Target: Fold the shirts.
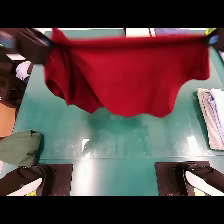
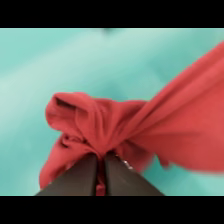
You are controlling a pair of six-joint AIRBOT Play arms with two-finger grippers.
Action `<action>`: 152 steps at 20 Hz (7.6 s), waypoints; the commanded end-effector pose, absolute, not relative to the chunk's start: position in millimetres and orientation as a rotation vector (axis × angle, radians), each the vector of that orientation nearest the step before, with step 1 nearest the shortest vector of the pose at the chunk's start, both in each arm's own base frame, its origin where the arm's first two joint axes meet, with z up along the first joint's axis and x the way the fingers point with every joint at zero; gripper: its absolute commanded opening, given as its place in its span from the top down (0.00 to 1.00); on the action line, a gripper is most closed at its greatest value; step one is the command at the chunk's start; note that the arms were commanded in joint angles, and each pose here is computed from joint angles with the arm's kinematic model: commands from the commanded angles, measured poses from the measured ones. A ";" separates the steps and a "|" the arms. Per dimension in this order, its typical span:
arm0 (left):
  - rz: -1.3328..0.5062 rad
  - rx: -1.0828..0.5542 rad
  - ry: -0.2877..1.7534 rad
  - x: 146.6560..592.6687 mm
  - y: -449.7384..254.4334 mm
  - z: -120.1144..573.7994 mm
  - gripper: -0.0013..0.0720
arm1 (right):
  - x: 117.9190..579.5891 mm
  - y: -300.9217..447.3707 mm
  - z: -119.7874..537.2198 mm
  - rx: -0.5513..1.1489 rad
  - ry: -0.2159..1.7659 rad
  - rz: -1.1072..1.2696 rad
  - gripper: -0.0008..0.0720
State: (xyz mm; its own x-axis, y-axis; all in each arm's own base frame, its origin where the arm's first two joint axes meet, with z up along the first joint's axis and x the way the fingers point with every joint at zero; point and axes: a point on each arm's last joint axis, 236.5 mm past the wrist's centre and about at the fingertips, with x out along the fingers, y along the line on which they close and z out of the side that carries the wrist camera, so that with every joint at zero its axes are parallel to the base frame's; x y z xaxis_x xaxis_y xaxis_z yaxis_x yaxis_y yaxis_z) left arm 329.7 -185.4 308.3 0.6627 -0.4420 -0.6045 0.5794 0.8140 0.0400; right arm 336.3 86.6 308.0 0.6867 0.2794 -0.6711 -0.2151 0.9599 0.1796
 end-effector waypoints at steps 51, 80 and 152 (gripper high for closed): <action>-0.345 -0.127 1.515 367.8 -126.5 -68.9 0.43 | 266.8 143.4 8.0 -0.008 1.448 0.377 0.97; -0.268 0.047 -0.105 261.6 -68.3 548.0 0.94 | 270.9 71.3 404.2 0.001 0.524 0.210 0.97; -0.171 -0.323 1.368 303.9 -109.2 -65.1 0.94 | 266.7 -0.8 -76.5 0.371 1.649 -0.044 0.97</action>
State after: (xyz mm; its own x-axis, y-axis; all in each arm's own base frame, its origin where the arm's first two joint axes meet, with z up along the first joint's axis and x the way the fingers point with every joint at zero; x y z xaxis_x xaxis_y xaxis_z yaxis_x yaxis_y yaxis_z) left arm 293.9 -106.0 -77.4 0.1754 -0.2940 -0.9396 -0.0999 0.9441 -0.3141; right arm 261.8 -0.7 -84.2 -0.1009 0.2168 -0.9710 0.2690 0.9455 0.1832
